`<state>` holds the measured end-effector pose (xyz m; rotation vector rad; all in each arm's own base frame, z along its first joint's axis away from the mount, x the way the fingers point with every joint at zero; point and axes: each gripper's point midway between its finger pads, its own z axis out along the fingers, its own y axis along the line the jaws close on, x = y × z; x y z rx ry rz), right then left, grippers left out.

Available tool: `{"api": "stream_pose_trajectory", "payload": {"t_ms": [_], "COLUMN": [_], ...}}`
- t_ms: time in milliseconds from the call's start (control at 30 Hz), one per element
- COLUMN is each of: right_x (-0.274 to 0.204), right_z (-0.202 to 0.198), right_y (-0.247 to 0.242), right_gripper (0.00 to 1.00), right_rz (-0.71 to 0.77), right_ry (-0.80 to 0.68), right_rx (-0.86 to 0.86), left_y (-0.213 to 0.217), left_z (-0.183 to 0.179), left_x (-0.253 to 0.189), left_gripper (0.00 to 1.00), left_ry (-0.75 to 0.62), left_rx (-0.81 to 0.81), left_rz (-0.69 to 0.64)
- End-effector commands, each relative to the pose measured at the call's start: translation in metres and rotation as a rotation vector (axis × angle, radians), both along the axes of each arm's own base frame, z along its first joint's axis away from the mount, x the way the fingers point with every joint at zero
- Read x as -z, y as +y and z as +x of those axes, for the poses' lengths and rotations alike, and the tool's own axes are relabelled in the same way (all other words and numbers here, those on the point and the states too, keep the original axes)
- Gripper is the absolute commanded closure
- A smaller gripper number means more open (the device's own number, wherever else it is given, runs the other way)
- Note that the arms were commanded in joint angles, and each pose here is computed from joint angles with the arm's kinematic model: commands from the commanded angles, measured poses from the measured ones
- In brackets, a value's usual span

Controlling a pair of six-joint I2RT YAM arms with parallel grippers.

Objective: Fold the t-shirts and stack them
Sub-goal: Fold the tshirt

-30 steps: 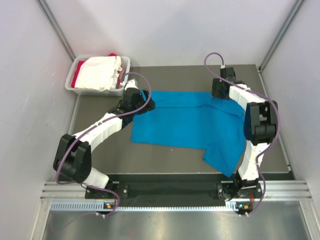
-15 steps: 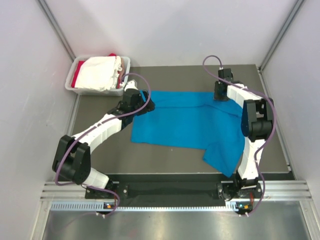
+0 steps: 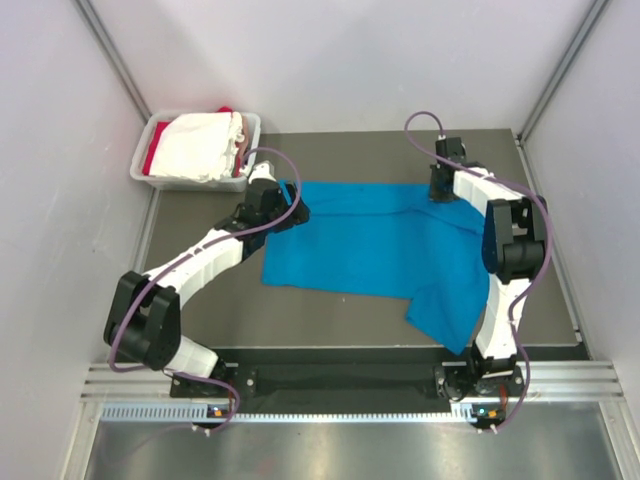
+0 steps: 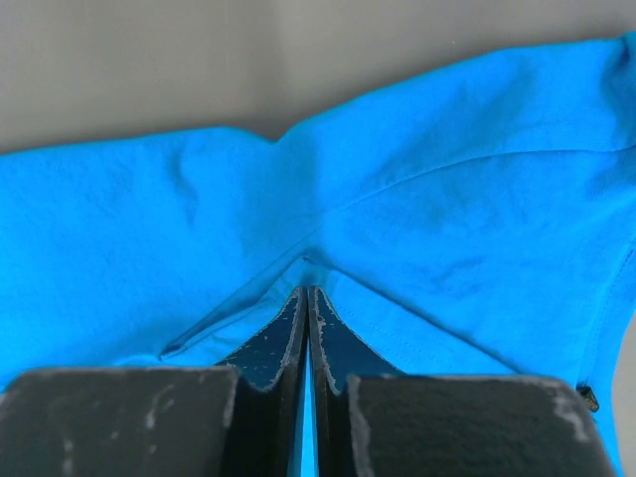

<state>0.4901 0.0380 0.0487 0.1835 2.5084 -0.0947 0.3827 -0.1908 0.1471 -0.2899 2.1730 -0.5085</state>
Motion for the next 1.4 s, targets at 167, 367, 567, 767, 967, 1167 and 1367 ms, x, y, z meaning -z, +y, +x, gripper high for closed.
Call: {"api": "stream_pose_trajectory", "payload": {"t_ms": [167, 367, 567, 767, 967, 1167, 1367], "right_x": [-0.033, -0.037, -0.024, -0.016, -0.01, -0.006, 0.001], "right_z": [0.004, 0.007, 0.011, 0.011, 0.008, 0.011, 0.008], "right_y": [0.006, 0.005, 0.004, 0.007, 0.004, 0.009, 0.01], "right_gripper": [0.59, 0.52, 0.61, 0.65, 0.63, 0.61, 0.68], "right_rz": [-0.012, -0.025, -0.037, -0.03, -0.043, -0.021, -0.015], "right_ry": [-0.074, -0.087, -0.061, -0.045, -0.034, -0.031, -0.013], "right_rx": [-0.017, -0.009, -0.015, -0.027, -0.029, -0.037, -0.039], "left_y": [-0.003, -0.007, -0.008, -0.008, -0.01, -0.009, -0.009], "left_z": [-0.004, -0.004, -0.003, -0.003, -0.004, -0.005, -0.005], "left_x": [-0.022, -0.021, -0.017, -0.019, -0.018, -0.019, -0.017], "left_gripper": [0.2, 0.2, 0.2, 0.2, 0.2, 0.2, 0.21], "left_ry": [-0.055, -0.056, -0.046, -0.049, -0.045, -0.048, -0.044], "left_rx": [0.016, 0.024, 0.027, 0.029, 0.035, 0.033, 0.035], "left_rz": [-0.05, -0.069, -0.072, -0.07, -0.073, -0.071, -0.072]}}
